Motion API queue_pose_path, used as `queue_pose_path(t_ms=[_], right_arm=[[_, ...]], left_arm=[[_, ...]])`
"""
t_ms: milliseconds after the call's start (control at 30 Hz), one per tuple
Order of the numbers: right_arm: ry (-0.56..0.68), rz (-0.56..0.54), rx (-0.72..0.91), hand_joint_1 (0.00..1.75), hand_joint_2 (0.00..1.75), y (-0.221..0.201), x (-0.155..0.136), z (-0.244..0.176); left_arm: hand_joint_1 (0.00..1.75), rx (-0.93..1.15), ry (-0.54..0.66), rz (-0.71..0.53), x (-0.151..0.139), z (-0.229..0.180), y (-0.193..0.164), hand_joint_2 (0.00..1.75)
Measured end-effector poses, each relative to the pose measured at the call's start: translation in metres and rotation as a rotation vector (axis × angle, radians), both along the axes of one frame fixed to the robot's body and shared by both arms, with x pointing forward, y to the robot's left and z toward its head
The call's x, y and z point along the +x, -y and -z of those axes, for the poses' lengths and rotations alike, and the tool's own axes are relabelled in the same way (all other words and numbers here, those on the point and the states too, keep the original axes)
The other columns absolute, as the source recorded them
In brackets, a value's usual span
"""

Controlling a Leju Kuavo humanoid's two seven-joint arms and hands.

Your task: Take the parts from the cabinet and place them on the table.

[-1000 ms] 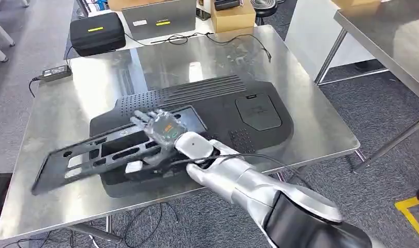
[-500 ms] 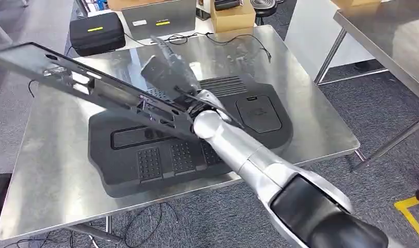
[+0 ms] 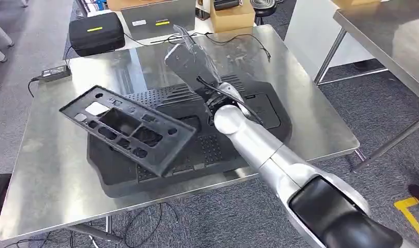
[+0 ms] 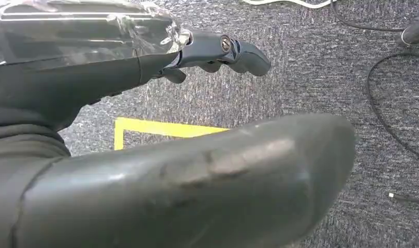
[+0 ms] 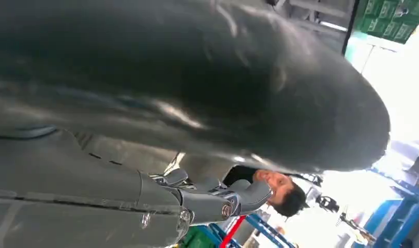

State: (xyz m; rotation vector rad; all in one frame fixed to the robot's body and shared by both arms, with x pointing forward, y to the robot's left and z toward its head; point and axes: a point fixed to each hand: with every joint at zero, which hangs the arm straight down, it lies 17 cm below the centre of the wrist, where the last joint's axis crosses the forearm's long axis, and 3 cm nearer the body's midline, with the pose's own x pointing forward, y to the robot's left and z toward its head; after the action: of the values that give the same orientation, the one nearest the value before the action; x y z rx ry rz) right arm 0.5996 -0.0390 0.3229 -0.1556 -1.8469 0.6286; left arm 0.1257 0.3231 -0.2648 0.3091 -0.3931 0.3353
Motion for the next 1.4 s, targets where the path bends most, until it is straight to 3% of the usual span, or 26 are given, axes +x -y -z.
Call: queue_pose_path(t_ms=[300,433,533,733,1133,1400], right_arm=[[0.035,-0.026,0.088,0.0,0.0,0.005,-0.005,-0.011],[0.06,-0.172,0.393,0.0,0.0,0.008,-0.032,-0.033],[0.076,-0.222,0.597,0.0,0.0,0.027,-0.055,-0.045],[0.183,-0.161,0.773,0.0,0.0,0.097,-0.106,-0.054],[0.371,-0.207,0.888,0.0,0.0,0.161,-0.175,-0.103],[0.385,-0.064,0.806,0.0,0.0,0.198,-0.213,-0.064]], left_arm=[[0.0,0.001,0.001,-0.01,0.0,0.0,-0.001,0.0],[0.0,0.016,0.016,-0.022,0.001,-0.002,-0.004,0.0],[0.0,0.066,0.039,-0.048,0.002,-0.005,-0.013,0.0],[0.0,0.124,0.072,-0.094,0.002,-0.011,-0.021,0.0],[0.0,0.126,0.096,-0.118,0.007,-0.013,-0.021,0.0],[0.0,0.091,0.135,-0.181,0.01,-0.014,-0.02,0.0]])
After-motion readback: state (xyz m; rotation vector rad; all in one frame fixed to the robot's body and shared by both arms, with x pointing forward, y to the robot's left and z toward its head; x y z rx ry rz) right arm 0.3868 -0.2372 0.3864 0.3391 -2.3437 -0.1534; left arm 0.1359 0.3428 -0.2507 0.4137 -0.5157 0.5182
